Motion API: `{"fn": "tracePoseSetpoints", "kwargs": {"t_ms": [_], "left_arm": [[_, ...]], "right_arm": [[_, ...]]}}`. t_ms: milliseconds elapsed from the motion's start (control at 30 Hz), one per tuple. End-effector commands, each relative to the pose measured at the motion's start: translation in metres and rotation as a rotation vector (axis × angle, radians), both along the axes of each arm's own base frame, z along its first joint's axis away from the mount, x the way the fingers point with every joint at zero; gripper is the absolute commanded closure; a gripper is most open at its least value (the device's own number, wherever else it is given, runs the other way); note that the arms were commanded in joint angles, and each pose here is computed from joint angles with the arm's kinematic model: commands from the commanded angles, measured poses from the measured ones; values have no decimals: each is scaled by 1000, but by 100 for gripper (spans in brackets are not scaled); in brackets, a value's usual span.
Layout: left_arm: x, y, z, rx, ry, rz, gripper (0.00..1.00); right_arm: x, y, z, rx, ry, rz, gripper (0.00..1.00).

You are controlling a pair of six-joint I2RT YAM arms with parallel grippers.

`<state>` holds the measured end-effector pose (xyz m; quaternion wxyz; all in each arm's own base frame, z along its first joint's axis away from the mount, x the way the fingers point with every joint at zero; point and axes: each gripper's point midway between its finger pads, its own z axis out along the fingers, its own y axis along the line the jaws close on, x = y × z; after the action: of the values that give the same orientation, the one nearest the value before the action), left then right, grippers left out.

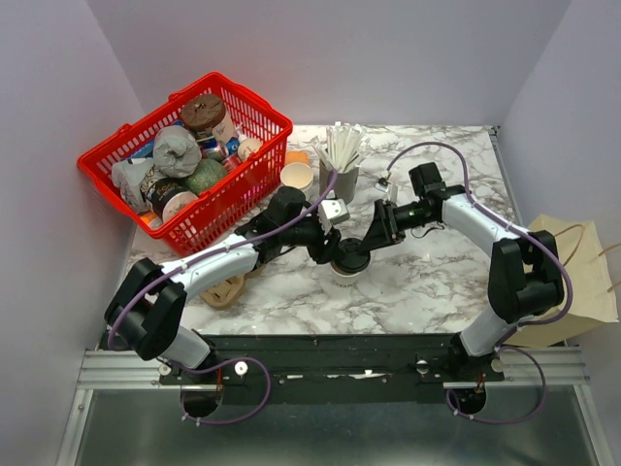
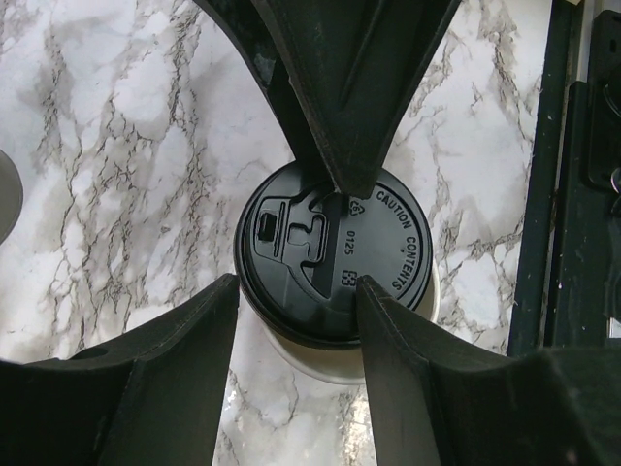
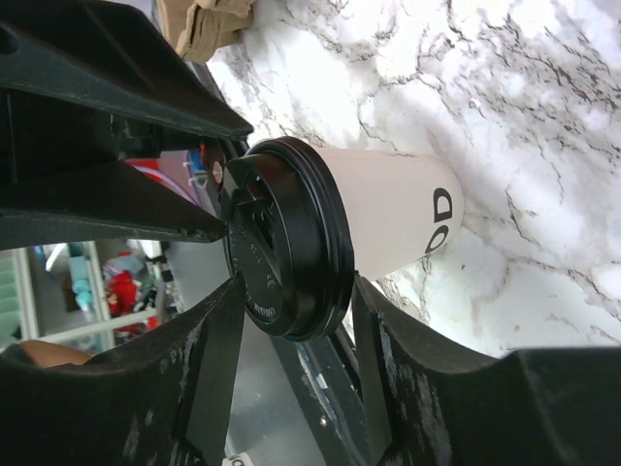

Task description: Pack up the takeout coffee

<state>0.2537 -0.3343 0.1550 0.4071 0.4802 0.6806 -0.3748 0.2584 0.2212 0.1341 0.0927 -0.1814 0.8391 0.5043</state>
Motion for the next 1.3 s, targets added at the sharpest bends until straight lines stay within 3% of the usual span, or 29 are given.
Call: {"fn": "tracePoseSetpoints", "kwargs": {"t_ms": [0,1267], "left_arm": [[-6,-3,3,-24,-15,-32,41],[-18,5,-10,2,32,-45,41]], "right_arm": [[2,2,10,-51,-78,13,43],[-12,10,-9,-126,-138,120,39]]}}
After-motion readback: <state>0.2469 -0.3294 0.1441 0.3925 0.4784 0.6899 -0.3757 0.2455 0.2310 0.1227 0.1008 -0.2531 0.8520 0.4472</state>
